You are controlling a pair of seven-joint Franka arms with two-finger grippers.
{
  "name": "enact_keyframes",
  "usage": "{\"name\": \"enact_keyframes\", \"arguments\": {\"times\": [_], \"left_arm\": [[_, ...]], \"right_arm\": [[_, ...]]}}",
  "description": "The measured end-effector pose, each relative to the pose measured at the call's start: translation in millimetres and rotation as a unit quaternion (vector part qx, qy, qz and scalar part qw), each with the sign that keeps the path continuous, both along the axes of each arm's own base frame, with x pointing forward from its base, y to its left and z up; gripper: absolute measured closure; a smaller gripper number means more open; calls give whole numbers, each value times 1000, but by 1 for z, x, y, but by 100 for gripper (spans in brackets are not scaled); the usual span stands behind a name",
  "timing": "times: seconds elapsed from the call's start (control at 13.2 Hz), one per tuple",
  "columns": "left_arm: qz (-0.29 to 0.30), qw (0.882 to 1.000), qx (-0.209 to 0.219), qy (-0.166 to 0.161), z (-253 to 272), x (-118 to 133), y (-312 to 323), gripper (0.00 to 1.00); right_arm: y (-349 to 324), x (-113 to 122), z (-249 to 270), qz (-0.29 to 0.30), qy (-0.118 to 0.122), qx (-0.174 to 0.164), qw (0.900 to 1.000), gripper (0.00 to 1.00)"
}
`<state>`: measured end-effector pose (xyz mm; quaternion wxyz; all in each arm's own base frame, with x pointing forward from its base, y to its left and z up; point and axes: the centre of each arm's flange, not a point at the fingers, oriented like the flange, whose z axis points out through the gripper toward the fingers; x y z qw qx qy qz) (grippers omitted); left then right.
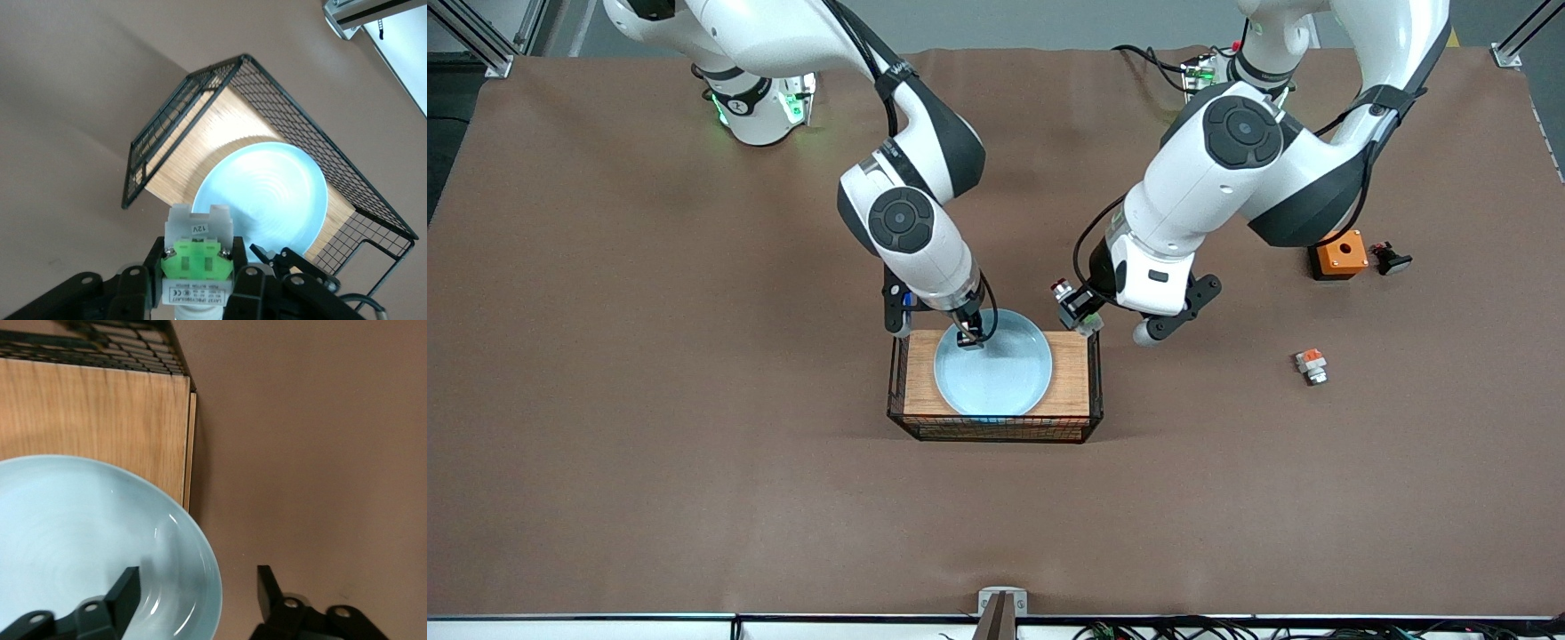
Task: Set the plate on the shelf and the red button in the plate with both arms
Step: 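Open the right gripper and withdraw it while the left gripper holds the switch above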
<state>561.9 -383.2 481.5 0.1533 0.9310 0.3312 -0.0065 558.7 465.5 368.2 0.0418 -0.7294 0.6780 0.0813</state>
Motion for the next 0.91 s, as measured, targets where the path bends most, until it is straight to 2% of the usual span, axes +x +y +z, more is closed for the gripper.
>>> {"name": "enact_keyframes", "arguments": {"times": [0.08,0.15,0.38,0.53,0.75,0.91], "left_arm": [[2,1000,-3,2,-1,-2,-4,59],[4,1000,-7,3,-3,-2,-8,59],[7,1000,-30,0,-11,-4,-25,59],[7,999,-44,-1,-18,-4,-33,59],[10,999,-54,-2,-29,-1,-40,59],[13,999,-46,-2,-39,-2,-45,59]], "right_arm": [[0,1,11,2,5,-2,1000,5],[-2,3,23,4,12,-5,1000,2],[-10,3,55,28,36,-18,999,1],[-19,-8,96,94,38,-16,995,1],[-74,-26,180,200,47,-12,979,1],[-135,-26,225,272,44,1,961,1]]}}
